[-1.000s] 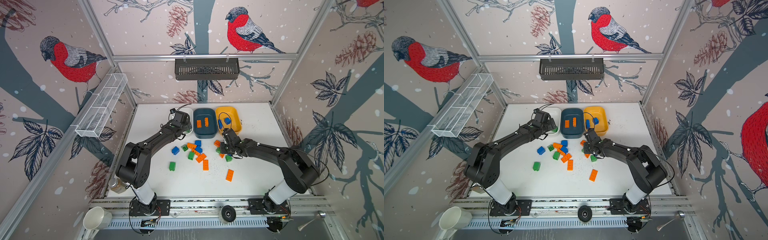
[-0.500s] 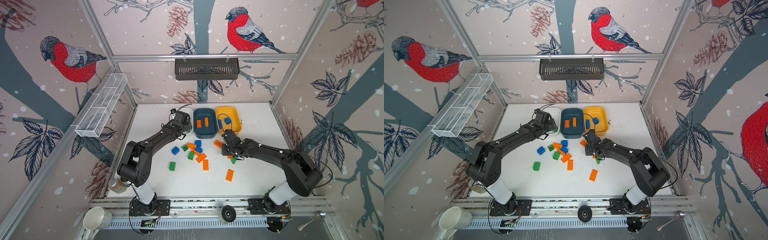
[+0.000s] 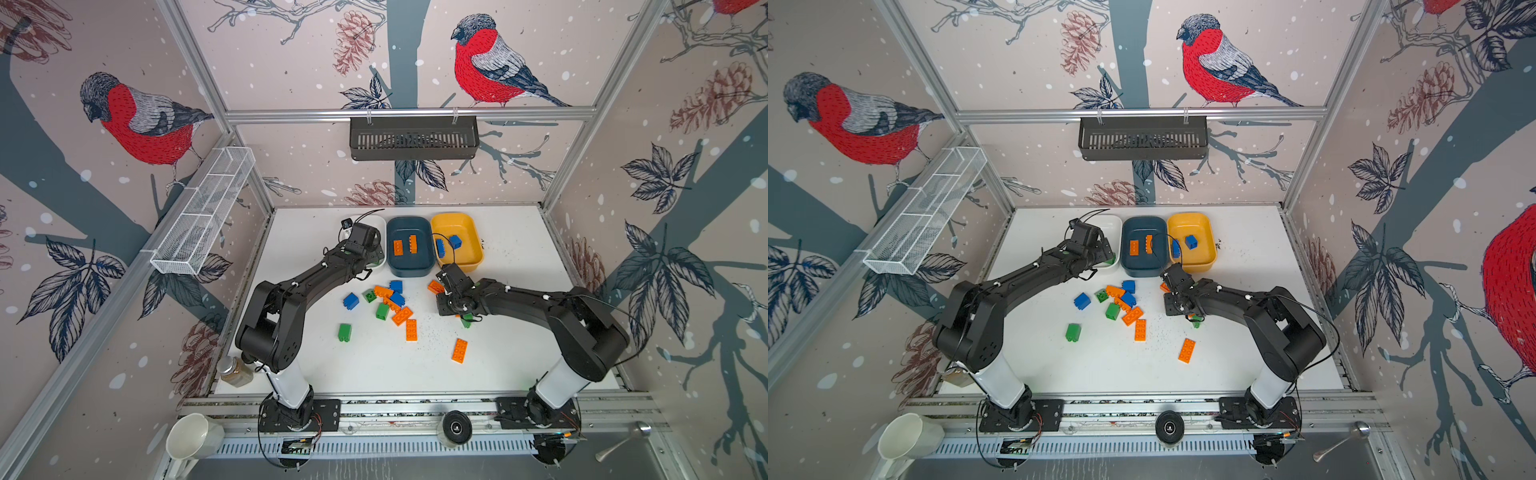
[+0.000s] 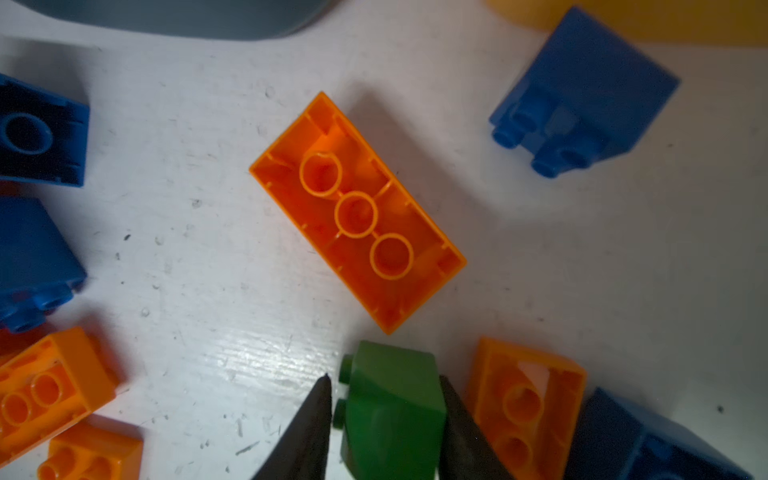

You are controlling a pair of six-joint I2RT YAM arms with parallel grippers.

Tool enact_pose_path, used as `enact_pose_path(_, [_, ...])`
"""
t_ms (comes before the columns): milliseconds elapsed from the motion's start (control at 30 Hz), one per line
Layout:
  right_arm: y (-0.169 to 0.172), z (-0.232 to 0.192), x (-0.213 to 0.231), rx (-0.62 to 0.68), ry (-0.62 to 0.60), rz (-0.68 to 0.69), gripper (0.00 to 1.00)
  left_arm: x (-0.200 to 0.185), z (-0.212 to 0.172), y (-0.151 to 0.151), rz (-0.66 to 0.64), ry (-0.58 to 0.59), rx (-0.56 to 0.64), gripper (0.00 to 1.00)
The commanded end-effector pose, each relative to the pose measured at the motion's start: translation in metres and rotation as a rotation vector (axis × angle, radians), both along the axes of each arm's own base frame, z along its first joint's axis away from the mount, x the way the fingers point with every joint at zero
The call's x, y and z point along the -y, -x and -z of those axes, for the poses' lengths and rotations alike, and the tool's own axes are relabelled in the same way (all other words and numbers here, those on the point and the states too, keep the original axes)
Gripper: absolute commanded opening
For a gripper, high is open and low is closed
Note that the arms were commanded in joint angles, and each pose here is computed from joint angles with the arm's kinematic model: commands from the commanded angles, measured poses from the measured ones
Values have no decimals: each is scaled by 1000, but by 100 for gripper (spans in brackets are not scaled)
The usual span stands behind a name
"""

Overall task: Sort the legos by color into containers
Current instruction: 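Lift the green brick with the right gripper while the left arm draws back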

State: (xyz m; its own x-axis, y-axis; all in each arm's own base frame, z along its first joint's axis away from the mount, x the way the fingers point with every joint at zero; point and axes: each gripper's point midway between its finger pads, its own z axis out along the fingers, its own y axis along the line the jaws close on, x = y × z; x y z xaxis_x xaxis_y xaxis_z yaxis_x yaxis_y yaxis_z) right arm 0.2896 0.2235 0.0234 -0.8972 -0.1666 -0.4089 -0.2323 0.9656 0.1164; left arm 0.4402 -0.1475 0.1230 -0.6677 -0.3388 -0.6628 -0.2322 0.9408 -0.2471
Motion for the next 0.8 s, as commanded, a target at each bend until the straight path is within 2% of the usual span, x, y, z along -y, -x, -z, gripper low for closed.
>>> enact_pose_path(0, [-1, 1, -7, 10, 17, -24, 41, -3, 0, 1, -13, -1, -2, 97])
enact_pose_path(133, [-4, 9, -1, 16, 115, -12, 39, -5, -4, 2, -25, -5, 6, 97])
enact_pose_path(300, [-5, 4, -5, 47, 129, -35, 31, -10, -19, 5, -37, 10, 51, 97])
enact_pose_path(433, [-14, -21, -25, 114, 37, -85, 26, -17, -31, 9, -52, 27, 80, 97])
enact_pose_path(767, [-60, -116, -108, 386, -301, -230, 25, -54, -35, 30, -165, 83, 98, 97])
